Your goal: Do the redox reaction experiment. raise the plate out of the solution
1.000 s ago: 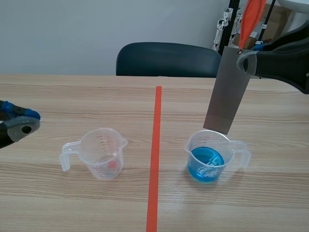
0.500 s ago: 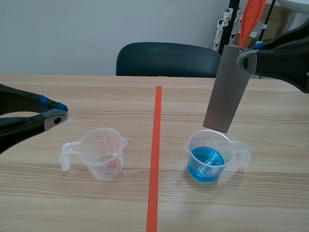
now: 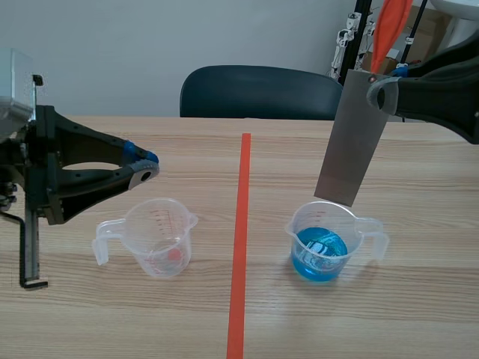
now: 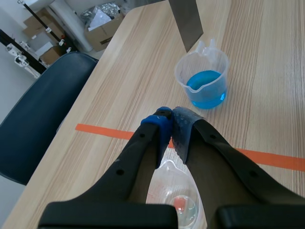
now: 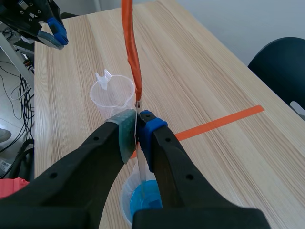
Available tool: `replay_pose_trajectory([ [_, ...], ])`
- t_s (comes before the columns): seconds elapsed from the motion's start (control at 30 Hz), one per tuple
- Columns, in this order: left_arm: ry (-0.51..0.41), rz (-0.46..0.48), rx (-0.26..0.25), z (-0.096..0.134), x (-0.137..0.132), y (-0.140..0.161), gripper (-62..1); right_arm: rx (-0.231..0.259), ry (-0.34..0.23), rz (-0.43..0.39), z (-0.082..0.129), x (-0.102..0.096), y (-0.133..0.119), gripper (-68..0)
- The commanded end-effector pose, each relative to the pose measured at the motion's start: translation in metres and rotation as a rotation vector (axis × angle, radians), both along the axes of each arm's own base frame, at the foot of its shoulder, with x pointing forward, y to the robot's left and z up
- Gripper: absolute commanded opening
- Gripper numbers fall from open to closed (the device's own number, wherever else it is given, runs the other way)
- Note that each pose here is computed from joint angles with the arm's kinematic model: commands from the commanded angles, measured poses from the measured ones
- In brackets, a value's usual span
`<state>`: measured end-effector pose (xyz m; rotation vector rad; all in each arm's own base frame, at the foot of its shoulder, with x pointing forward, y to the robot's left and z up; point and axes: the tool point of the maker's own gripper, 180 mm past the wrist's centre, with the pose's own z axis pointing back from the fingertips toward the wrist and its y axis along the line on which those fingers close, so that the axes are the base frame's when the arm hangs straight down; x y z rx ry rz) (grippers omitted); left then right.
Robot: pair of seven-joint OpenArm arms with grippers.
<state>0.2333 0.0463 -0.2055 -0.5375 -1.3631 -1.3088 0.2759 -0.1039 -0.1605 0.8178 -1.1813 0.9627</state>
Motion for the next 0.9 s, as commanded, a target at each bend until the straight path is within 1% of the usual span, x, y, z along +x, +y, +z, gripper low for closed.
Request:
replay_pose_trajectory([
  [0.0, -0.02, 0.002, -0.012, 0.003, 0.004, -0.004, -58.2, 0.035, -0.027, 0.009, 0.015, 0.001, 0.002, -67.1],
  [0.17, -0.039, 0.0, 0.03, -0.008, 0.012, -0.013, -58.2, 0.035, -0.027, 0.009, 0.015, 0.001, 0.002, -67.1],
  [0.37, -0.041, 0.0, 0.027, -0.012, 0.021, -0.021, -58.2, 0.034, -0.027, 0.009, 0.015, 0.001, 0.002, -67.1],
  [0.5, -0.058, -0.017, 0.061, -0.018, 0.023, -0.026, -58.2, 0.034, -0.027, 0.009, 0.015, 0.001, 0.002, -67.1],
  [0.6, -0.063, -0.024, 0.05, -0.017, 0.025, -0.032, -58.1, 0.034, -0.027, 0.009, 0.015, 0.001, 0.002, -67.1],
  [0.7, -0.061, -0.032, 0.055, -0.017, 0.026, -0.038, -58.1, 0.034, -0.026, 0.009, 0.015, 0.001, 0.002, -67.1],
  [0.77, -0.063, -0.045, 0.048, -0.016, 0.024, -0.043, -58.1, 0.034, -0.024, 0.009, 0.014, 0.001, 0.002, -67.1],
  [0.87, -0.074, -0.059, 0.071, -0.019, 0.025, -0.049, -58.1, 0.034, -0.024, 0.009, 0.014, 0.001, 0.002, -67.1],
])
